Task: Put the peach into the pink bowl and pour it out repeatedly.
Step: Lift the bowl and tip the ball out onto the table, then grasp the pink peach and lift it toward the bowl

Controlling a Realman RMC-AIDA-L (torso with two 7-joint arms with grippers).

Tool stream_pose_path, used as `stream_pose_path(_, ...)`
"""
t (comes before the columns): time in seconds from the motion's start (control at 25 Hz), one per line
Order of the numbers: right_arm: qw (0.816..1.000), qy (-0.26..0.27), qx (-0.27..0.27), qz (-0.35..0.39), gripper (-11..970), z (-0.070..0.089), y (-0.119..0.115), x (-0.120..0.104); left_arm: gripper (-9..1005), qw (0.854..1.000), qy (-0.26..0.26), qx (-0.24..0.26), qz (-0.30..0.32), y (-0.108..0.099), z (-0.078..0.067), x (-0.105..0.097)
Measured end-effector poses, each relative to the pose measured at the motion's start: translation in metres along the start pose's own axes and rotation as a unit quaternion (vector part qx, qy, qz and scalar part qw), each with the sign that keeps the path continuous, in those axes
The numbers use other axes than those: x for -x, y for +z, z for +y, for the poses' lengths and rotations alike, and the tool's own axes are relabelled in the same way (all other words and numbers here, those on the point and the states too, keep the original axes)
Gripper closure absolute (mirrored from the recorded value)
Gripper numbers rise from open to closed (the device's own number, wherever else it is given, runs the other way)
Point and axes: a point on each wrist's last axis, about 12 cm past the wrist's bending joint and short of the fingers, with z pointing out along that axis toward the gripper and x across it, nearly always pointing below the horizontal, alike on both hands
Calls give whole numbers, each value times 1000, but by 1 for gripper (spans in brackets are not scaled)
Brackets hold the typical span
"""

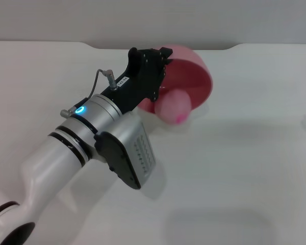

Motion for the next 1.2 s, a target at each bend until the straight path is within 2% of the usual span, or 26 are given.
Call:
stream_pose_path(0.2, 1000, -1, 2, 3, 281, 1, 0, 0, 952, 1000, 17, 8, -4, 0, 2, 3)
stream_pose_path(0.28, 1000, -2, 3, 5, 282, 2, 1, 0, 952, 1000, -21, 21, 12, 2, 8, 0)
stream_pose_path(0.32, 1000, -2, 3, 5, 282, 2, 1, 0, 952, 996, -77, 36, 35, 5, 15, -4)
stream_pose_path(0.36, 1000, -2, 4, 5, 283, 2, 1, 0, 952, 996, -77, 36, 35, 5, 15, -4)
stream_pose_path(0.48, 1000, -5, 7, 6, 283, 5, 1, 0, 952, 982, -165, 45, 76, 12, 27, -12)
stream_pose_path(0.6, 1000, -11, 14, 7, 283, 11, 3, 1, 952, 951, -283, 32, 118, 22, 46, -22)
stream_pose_path(0.72, 999, -22, 25, 6, 283, 20, 3, 3, 952, 908, -398, 14, 131, 24, 69, -31)
stream_pose_path(0.8, 999, -29, 33, 6, 283, 26, 3, 6, 952, 872, -472, -12, 128, 20, 86, -39)
stream_pose_path(0.84, 999, -33, 37, 6, 283, 29, 4, 7, 952, 839, -528, -29, 127, 14, 102, -47)
stream_pose_path(0.88, 998, -38, 41, 6, 283, 33, 4, 8, 952, 839, -528, -29, 127, 14, 102, -47)
stream_pose_path(1.0, 997, -49, 52, 7, 283, 42, 6, 10, 952, 780, -603, -61, 156, 8, 116, -55)
stream_pose_path(1.04, 997, -54, 57, 7, 283, 46, 7, 11, 952, 764, -616, -72, 178, 8, 118, -56)
stream_pose_path(1.12, 996, -62, 66, 8, 283, 53, 9, 13, 952, 746, -615, -92, 237, 7, 118, -57)
stream_pose_path(1.2, 995, -68, 71, 9, 283, 58, 11, 15, 952, 733, -590, -106, 320, 4, 118, -61)
